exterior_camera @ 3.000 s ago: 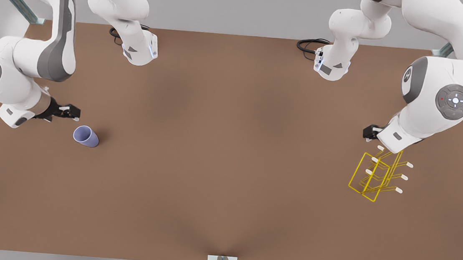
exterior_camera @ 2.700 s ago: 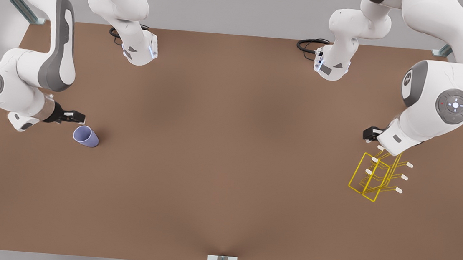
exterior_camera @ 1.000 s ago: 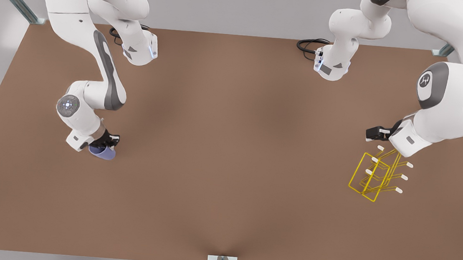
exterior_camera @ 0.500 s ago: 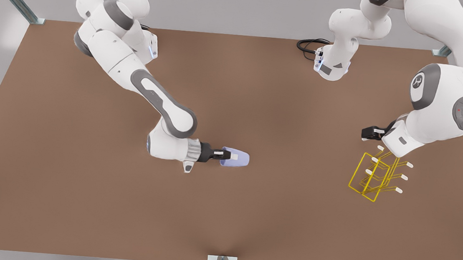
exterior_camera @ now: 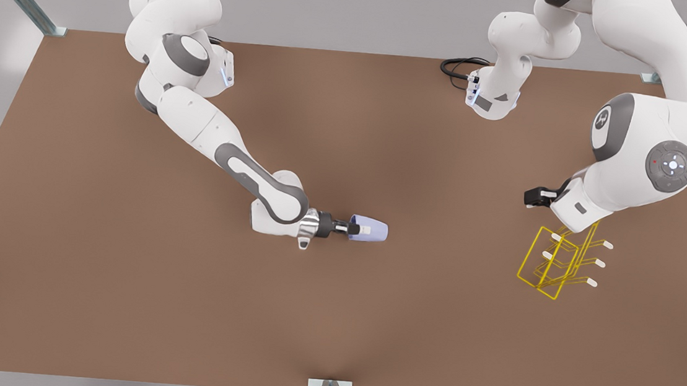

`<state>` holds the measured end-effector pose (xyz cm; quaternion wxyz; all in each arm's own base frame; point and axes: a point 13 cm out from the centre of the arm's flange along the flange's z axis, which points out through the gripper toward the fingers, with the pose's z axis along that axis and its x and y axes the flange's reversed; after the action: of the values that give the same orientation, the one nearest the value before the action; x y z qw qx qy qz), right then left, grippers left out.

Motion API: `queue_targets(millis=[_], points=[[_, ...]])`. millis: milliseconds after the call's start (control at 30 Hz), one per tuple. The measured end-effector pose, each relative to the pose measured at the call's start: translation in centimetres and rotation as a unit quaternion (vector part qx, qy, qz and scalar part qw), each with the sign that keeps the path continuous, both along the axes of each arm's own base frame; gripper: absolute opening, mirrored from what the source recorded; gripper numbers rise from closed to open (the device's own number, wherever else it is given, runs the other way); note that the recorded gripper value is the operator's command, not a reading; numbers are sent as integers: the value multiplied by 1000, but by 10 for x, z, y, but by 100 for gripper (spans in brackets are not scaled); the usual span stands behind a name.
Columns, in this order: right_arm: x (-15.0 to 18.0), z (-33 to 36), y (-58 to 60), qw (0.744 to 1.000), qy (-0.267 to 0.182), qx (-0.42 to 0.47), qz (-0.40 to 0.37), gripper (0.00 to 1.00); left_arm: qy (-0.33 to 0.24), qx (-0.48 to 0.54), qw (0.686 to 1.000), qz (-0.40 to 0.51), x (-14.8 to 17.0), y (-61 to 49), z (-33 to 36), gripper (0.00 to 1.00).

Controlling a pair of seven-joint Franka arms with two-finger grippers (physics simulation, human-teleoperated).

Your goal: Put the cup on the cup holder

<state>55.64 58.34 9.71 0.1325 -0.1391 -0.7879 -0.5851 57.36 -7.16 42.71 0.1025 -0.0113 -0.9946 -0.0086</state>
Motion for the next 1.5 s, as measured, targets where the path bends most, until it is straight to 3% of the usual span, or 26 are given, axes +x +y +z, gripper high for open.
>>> queue_targets(millis=[33, 67, 133, 533, 733, 800, 867, 967, 1033, 1167, 1367, 1500], points=[[-2, -1, 0, 1000, -4, 0, 1, 30, 0, 0, 1000, 2, 0, 0, 0, 100], [-4, -4, -1, 1000, -6, 0, 3, 44, 1, 1, 1000, 3, 0, 0, 0, 100], [-9, -8, -1, 1000, -7, 1, 4, 100, 1, 1, 1000, 5, 0, 0, 0, 100], [6, -4, -30, 999, -52, 3, 3, 100, 1, 4, 1000, 7, -2, -14, -1, 100], [6, 14, -127, 997, -68, -31, 3, 100, 6, 8, 1000, 9, 0, -27, -12, 100], [63, 48, -252, 986, -138, -90, -12, 100, 6, 9, 1000, 9, 0, -32, -13, 100], [127, 102, -406, 950, -237, -205, 16, 100, 0, 11, 1000, 1, -5, -60, -9, 100], [117, 212, -512, 873, -317, -346, 132, 100, -10, 13, 999, -32, -33, -192, -30, 100], [95, 245, -558, 830, -307, -424, 190, 100, -5, 10, 1000, 6, -42, -250, -66, 100], [67, 287, -615, 773, -251, -526, 250, 100, -17, 8, 984, 175, -8, -282, -141, 100], [58, 328, -624, 756, -198, -566, 263, 100, -36, 17, 911, 411, 31, -290, -199, 100], [54, 342, -598, 752, -189, -571, 270, 100, -35, 29, 854, 519, 27, -291, -221, 100]])
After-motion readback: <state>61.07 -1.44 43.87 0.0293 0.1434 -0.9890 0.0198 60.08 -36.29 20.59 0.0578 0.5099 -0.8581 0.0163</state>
